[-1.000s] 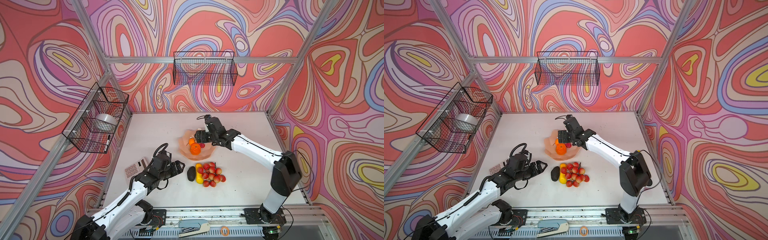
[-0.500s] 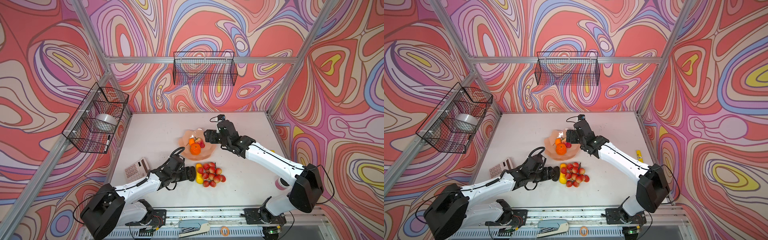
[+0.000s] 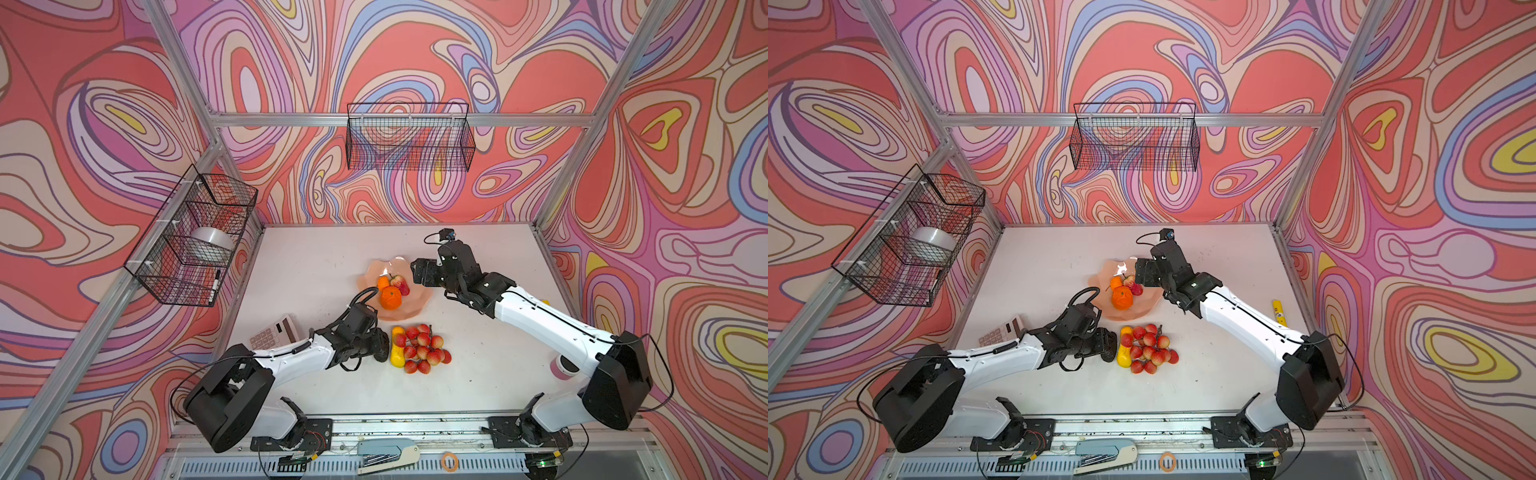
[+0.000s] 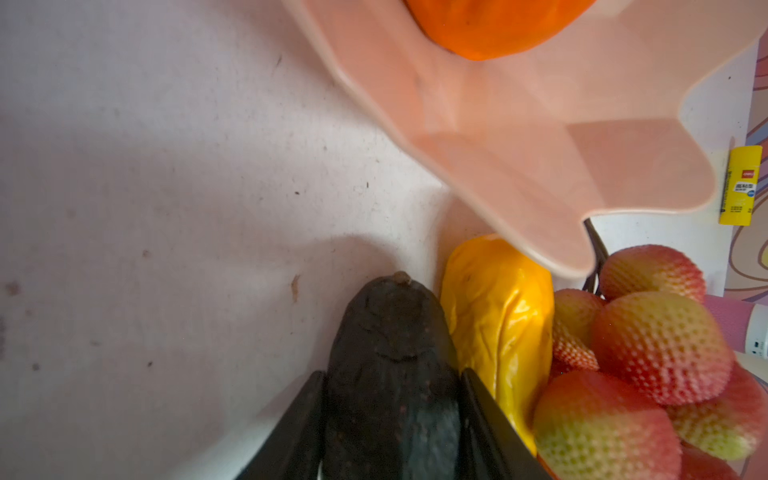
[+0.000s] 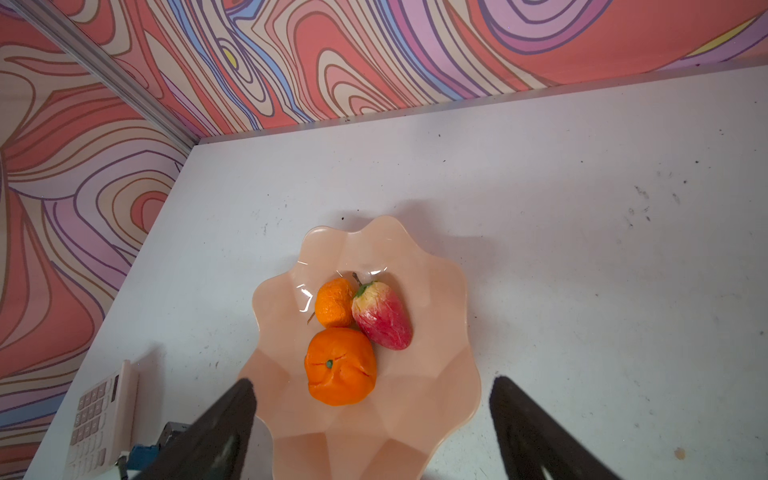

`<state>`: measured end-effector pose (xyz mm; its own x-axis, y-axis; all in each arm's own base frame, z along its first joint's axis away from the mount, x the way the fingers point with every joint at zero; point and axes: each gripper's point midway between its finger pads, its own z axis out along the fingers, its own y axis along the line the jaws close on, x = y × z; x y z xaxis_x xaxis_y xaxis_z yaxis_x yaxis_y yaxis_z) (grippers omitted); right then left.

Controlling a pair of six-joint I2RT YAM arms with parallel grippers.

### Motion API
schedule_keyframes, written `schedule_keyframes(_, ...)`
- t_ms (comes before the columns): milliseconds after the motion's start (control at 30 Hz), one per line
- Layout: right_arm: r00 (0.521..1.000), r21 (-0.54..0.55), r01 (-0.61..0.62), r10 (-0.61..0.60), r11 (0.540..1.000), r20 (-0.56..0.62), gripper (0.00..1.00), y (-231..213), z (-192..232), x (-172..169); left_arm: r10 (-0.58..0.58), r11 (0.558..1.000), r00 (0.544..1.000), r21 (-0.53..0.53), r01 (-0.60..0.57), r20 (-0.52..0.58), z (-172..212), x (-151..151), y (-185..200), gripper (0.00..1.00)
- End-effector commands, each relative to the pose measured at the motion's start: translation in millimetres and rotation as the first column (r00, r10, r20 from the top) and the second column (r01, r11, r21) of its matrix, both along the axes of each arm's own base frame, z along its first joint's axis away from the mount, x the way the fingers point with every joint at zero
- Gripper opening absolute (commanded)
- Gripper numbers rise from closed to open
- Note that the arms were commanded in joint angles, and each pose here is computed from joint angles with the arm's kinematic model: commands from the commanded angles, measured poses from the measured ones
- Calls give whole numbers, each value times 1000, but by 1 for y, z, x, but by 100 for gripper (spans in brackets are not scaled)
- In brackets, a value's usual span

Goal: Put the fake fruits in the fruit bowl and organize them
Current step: 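Grasp the dark avocado with the left gripper and set it in the bowl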

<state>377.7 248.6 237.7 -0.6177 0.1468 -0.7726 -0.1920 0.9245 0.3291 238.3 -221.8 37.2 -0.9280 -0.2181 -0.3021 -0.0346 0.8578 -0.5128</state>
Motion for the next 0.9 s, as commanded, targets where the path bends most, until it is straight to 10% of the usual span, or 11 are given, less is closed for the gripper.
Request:
schedule_keyframes(0, 999, 13, -9, 8, 1000, 36, 94, -2, 10, 1, 0, 999, 1000, 34, -1, 15, 6, 1, 4, 34)
schedule_keyframes(500, 997, 70, 40, -45, 997, 68, 96, -19, 22, 3, -102, 971, 955, 238, 34, 280, 121, 33, 37, 28)
schedule_keyframes(867, 993, 59, 103, -107, 993, 53, 96, -45, 21, -14, -77, 950, 984, 312, 23, 162, 95, 127, 32, 29)
